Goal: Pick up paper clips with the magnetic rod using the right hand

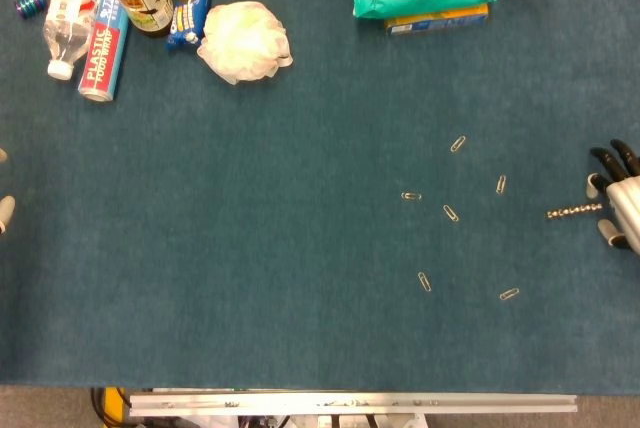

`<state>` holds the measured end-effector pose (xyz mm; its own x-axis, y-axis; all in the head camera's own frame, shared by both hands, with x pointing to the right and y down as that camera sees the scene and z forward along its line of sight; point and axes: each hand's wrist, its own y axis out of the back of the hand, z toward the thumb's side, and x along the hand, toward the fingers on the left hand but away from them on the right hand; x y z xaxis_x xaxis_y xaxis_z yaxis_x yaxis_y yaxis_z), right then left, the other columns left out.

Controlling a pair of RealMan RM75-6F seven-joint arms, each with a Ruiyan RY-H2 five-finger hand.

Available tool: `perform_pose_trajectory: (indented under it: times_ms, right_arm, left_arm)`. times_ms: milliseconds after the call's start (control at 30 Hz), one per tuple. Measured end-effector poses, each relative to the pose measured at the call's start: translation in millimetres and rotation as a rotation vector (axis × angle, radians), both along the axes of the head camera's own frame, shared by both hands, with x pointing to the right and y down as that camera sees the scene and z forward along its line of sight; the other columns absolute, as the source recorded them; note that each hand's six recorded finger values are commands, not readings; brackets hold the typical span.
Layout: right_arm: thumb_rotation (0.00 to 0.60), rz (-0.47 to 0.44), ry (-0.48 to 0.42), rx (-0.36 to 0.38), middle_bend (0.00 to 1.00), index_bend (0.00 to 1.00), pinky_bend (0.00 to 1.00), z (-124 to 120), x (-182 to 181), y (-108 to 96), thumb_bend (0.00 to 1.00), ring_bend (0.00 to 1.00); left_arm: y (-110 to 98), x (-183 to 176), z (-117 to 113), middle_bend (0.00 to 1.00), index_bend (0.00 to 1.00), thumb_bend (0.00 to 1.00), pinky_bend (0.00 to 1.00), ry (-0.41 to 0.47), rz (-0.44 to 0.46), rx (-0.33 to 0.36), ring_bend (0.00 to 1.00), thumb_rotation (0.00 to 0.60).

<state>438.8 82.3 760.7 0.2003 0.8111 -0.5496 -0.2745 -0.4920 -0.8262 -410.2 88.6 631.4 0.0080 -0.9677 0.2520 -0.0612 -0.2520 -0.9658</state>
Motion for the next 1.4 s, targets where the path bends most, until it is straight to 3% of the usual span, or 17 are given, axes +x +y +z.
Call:
perform_pose_trajectory:
  times_ms: [1400]
  right_arm:
    - [0.6,0.004,0.019,-0.016,0.2,0.48,0.27,6.6,-6.4,-4.6,0.29,0.07]
  left_arm:
    - [0.1,-1.0,-0.7,0.33,0.37,0.26,0.54,-0.001,-0.003,0.003,0.29,0.6]
